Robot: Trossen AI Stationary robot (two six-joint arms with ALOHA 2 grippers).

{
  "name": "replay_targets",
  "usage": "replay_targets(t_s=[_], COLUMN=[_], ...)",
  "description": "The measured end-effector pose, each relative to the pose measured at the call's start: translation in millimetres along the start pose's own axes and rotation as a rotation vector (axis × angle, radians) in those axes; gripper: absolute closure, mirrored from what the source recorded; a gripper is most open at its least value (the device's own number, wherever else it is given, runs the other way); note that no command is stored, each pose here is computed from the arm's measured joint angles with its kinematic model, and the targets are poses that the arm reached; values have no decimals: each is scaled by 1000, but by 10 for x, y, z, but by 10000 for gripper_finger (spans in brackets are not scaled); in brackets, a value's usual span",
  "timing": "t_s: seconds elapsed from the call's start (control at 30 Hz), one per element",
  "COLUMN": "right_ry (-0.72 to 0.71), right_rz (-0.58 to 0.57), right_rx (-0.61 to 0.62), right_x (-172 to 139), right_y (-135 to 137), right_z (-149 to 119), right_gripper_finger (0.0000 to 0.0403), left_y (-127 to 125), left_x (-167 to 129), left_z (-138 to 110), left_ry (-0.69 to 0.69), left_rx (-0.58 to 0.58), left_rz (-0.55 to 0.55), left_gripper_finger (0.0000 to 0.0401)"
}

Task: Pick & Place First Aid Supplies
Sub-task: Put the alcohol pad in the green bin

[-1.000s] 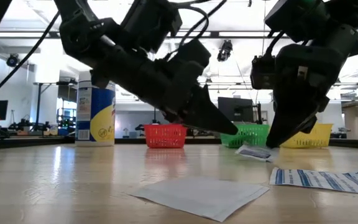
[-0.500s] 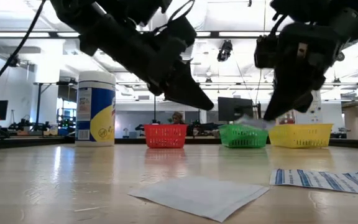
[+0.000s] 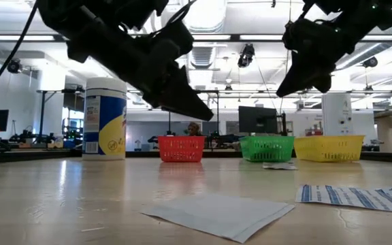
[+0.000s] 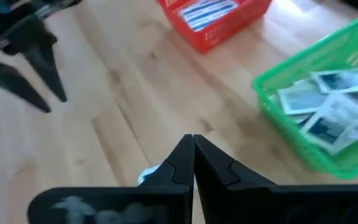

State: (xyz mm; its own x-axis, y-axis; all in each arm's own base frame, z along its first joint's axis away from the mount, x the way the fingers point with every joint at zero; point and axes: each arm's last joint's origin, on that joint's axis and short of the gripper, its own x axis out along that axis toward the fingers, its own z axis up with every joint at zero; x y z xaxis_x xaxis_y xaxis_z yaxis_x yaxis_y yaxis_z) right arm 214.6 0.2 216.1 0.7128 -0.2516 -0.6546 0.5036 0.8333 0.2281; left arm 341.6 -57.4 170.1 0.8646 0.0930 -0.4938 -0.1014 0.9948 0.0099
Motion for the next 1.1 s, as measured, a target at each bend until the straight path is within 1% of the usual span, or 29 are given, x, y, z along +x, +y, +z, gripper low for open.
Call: replay_targets(t_s=[0.07,0.2,0.37,0.47,0.53,0.67,0.77,0.83,0.97,1.1], right_ry=[-7,37,97,139,161,207,256,281,303,311], right_rz=[1,64,67,47,33,6,14,13,3,-8], right_rx=[-4,-30,-55,-67,-73,-82,-44,-42,-48,-51], right_x=[-21,-6,117,209,267,371,437,472,521,545], right_y=[-35,-12,40,45,45,43,47,54,54,50], right_z=[26,5,-75,-125,-154,-217,-265,-298,-333,-350], right_gripper_finger=[394,394,394,394,394,394,394,394,394,394], left_y=[2,3,-24,-18,-12,-7,22,53,109,104], left_x=[-5,-4,78,187,281,495,659,747,866,959], left_z=[-4,-16,14,-43,-75,-70,-55,-47,-52,-22], left_ry=[-16,-19,-116,-137,-128,-119,-116,-116,-109,-120], left_rx=[-10,-31,-47,-47,-45,-31,-16,-20,-27,-21], left_rz=[-2,-3,-27,-24,-16,0,16,27,45,47], left_gripper_finger=[321,321,321,321,321,321,321,321,321,321])
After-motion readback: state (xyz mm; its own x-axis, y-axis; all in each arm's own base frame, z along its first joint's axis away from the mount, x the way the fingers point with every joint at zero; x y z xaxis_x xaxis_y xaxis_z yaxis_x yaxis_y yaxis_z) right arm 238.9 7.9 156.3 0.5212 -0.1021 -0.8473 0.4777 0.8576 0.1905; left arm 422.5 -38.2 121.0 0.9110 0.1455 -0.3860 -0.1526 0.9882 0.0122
